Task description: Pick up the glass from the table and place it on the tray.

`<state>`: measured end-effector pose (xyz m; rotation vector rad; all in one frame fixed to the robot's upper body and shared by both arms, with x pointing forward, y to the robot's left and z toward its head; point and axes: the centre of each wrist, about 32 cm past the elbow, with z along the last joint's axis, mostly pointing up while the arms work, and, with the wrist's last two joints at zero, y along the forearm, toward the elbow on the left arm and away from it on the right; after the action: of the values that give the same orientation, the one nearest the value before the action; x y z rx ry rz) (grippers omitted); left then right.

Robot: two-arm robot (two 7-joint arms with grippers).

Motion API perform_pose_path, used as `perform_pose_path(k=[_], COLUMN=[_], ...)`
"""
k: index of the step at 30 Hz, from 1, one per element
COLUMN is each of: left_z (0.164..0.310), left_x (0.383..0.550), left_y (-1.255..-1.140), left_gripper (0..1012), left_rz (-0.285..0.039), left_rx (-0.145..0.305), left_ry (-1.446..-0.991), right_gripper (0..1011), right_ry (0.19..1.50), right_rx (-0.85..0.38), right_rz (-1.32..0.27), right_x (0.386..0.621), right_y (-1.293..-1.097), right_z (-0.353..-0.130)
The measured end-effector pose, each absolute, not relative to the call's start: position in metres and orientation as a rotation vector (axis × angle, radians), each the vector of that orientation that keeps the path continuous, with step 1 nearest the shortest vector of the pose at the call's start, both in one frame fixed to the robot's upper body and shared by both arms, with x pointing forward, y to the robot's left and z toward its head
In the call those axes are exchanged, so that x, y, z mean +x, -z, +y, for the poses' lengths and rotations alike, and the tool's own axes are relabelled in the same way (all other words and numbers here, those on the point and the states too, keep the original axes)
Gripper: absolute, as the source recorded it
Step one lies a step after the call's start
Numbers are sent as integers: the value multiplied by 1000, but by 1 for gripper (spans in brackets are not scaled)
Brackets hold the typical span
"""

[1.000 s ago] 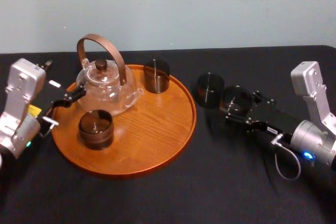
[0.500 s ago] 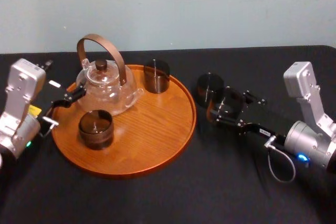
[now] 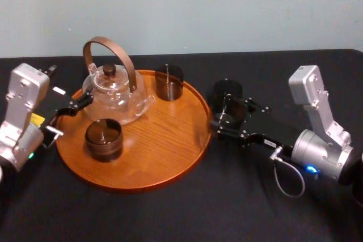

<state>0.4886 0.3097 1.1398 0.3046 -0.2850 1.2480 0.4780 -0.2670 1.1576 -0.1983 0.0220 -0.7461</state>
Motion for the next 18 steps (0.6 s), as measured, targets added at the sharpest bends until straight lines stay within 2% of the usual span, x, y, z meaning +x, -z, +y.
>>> perform_pose_path(k=[18], left_z=[310], left_x=[489], left_y=[-1140], left_gripper=[1001], left_rz=[-285], left_rx=[304], left_ry=[-1248], right_gripper=[904], right_ry=[674], right_rx=[-197], right_rz=[38], right_x=[492], right_y=[-1153], right_z=[-233])
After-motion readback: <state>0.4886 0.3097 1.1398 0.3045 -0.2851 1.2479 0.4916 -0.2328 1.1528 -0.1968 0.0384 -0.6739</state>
